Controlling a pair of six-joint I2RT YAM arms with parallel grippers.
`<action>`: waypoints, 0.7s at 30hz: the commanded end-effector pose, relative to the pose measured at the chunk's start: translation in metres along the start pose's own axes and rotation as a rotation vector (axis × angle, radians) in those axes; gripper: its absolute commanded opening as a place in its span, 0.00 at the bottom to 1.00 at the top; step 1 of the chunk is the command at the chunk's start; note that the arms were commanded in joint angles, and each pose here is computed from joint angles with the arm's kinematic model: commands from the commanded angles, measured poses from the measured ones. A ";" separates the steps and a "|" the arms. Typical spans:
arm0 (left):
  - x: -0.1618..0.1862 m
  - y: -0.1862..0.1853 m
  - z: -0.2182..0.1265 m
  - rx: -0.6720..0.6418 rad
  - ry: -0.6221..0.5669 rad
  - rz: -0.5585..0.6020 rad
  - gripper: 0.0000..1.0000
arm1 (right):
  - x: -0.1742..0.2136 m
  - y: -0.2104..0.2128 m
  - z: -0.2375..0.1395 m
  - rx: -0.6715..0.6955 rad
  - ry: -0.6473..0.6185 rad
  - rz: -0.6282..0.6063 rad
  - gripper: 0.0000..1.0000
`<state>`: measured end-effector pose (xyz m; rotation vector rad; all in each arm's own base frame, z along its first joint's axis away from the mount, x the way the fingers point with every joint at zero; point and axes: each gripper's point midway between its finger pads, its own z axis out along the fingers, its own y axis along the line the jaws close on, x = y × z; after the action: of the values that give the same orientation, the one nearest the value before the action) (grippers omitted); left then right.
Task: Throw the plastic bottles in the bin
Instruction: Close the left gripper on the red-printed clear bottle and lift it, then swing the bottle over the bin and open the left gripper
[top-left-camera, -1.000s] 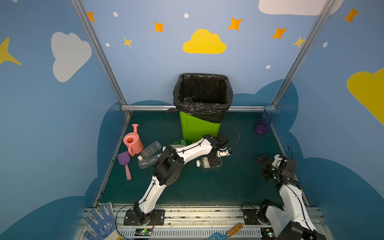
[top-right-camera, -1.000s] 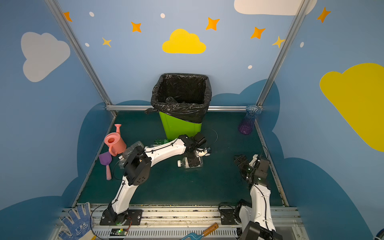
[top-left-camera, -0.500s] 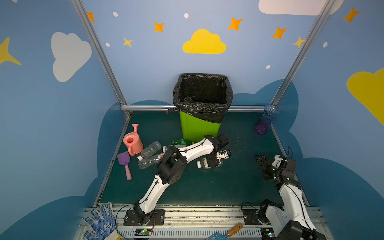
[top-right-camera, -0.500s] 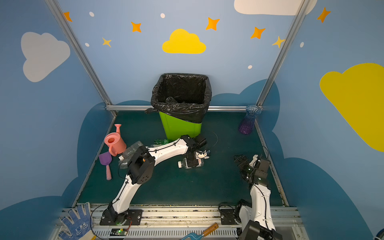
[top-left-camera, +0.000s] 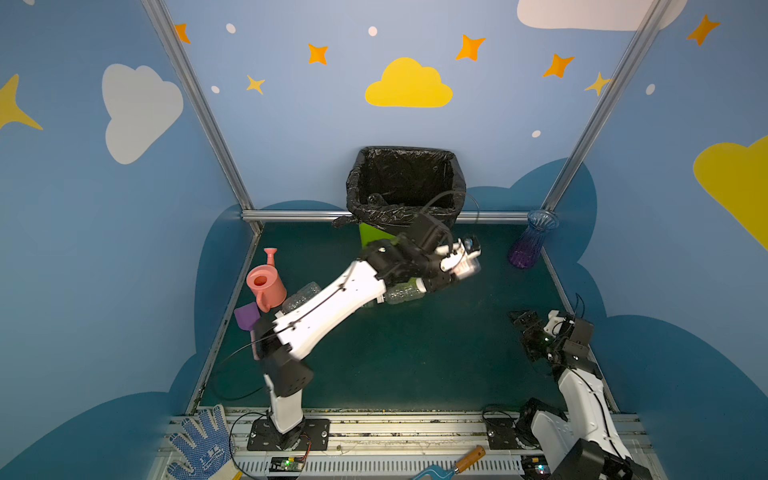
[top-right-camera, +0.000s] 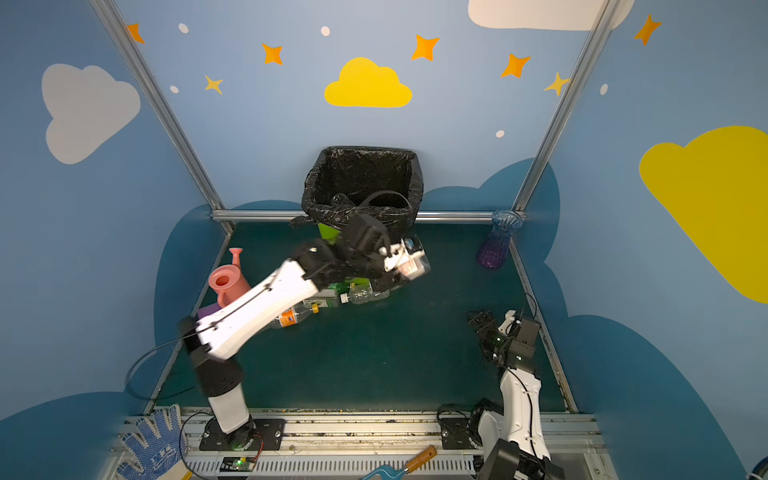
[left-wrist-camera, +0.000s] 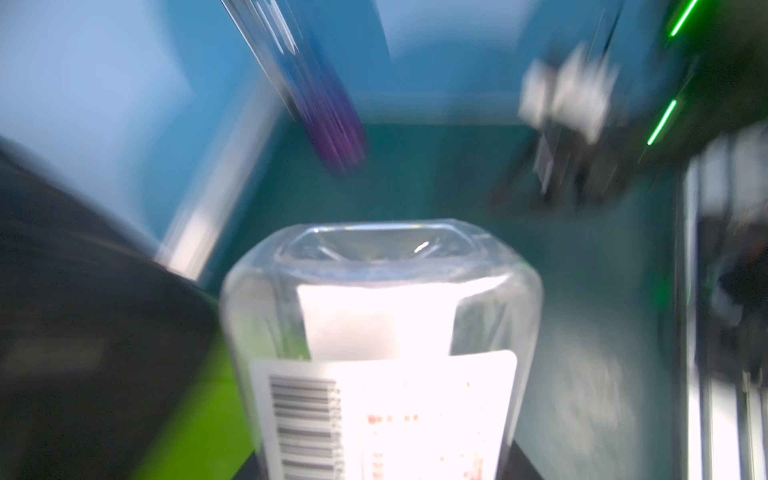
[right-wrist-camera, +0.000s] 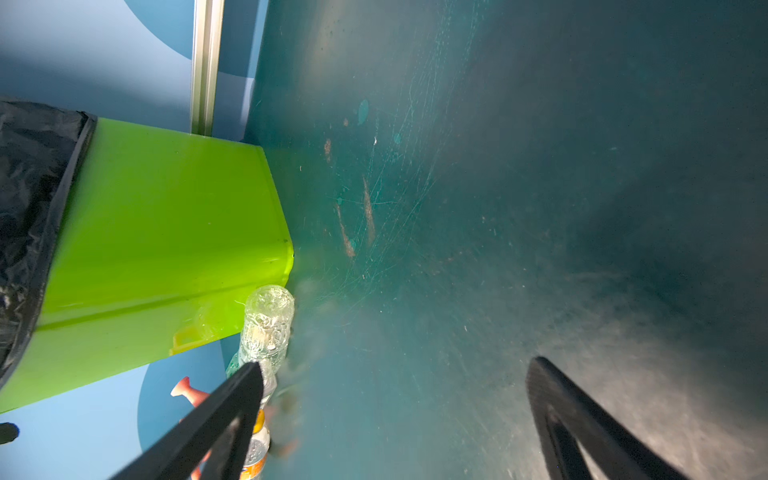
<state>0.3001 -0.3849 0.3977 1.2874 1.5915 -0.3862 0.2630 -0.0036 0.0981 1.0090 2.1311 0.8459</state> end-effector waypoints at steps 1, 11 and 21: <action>-0.102 0.041 -0.118 -0.247 -0.437 0.073 0.46 | -0.009 0.018 -0.003 -0.051 -0.004 -0.012 0.97; -0.150 0.134 -0.226 -0.483 -0.826 -0.027 0.47 | -0.017 0.040 -0.004 -0.117 0.007 -0.013 0.97; -0.097 0.249 -0.059 -0.310 -0.687 -0.474 0.76 | -0.012 0.042 -0.021 -0.099 -0.019 -0.063 0.98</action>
<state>0.4953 -0.2954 0.5919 0.4685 1.1762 -0.5899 0.2745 0.0037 0.1343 0.9284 2.0778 0.9365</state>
